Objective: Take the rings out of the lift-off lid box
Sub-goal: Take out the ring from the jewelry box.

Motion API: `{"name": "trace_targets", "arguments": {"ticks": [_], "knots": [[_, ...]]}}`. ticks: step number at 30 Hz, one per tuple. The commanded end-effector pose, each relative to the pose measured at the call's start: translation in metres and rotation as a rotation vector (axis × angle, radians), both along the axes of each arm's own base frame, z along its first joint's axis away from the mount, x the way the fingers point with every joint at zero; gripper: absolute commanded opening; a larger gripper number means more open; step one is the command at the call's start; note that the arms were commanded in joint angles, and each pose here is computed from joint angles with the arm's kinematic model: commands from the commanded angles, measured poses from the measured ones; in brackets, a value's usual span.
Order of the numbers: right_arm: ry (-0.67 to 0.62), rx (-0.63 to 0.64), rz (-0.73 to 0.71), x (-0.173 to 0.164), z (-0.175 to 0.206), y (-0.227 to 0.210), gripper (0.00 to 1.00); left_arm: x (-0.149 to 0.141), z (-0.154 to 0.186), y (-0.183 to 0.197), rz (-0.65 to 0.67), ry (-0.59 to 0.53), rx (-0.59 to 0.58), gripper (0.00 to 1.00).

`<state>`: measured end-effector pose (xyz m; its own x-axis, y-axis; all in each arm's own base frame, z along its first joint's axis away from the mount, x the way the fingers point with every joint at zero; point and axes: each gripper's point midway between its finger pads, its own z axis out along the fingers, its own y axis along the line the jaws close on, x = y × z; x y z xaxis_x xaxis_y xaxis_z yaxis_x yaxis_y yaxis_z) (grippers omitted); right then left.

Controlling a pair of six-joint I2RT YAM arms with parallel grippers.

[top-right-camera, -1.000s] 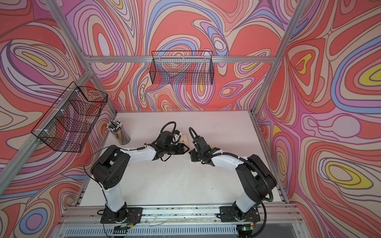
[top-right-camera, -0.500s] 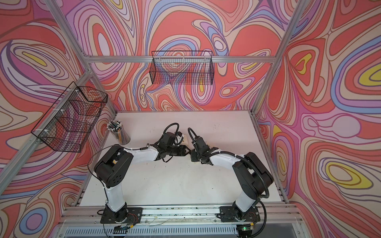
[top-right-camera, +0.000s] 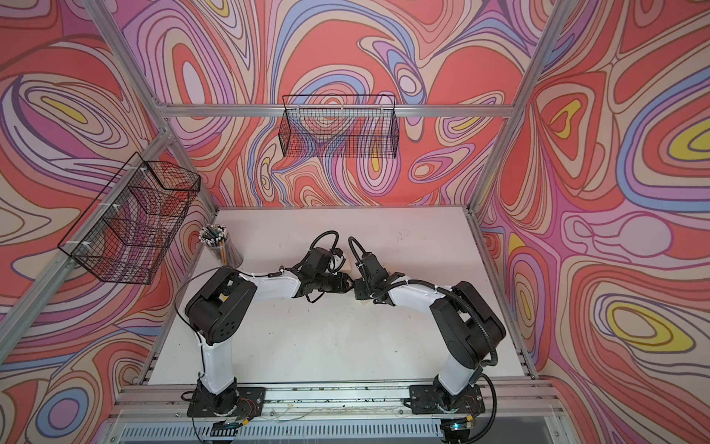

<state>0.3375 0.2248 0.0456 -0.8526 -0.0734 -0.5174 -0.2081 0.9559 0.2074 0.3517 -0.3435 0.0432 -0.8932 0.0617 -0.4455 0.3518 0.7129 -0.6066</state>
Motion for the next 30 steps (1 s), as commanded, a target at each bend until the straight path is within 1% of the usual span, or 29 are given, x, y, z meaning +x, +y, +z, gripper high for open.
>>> {"name": "trace_targets", "arguments": {"ticks": [1,5,13,22,23,30], "knots": [[-0.003,-0.032,-0.008,0.003,-0.003,-0.001,0.16,-0.002,-0.013,0.0,-0.011,0.023,0.035,0.36],[-0.001,-0.039,-0.01,0.003,-0.006,-0.002,0.14,-0.002,-0.012,-0.001,-0.015,0.022,0.04,0.34],[0.003,-0.09,-0.016,0.002,-0.014,-0.01,0.11,-0.002,-0.008,-0.002,-0.017,0.022,0.036,0.33],[-0.016,-0.059,-0.024,0.003,-0.012,-0.008,0.04,-0.002,-0.009,-0.003,-0.026,0.03,0.055,0.33],[-0.018,-0.054,-0.025,0.003,-0.012,-0.008,0.01,-0.003,-0.01,-0.002,-0.027,0.03,0.059,0.33],[-0.028,-0.059,-0.044,0.003,-0.012,-0.012,0.0,-0.005,-0.01,-0.004,-0.035,0.032,0.058,0.33]]}}
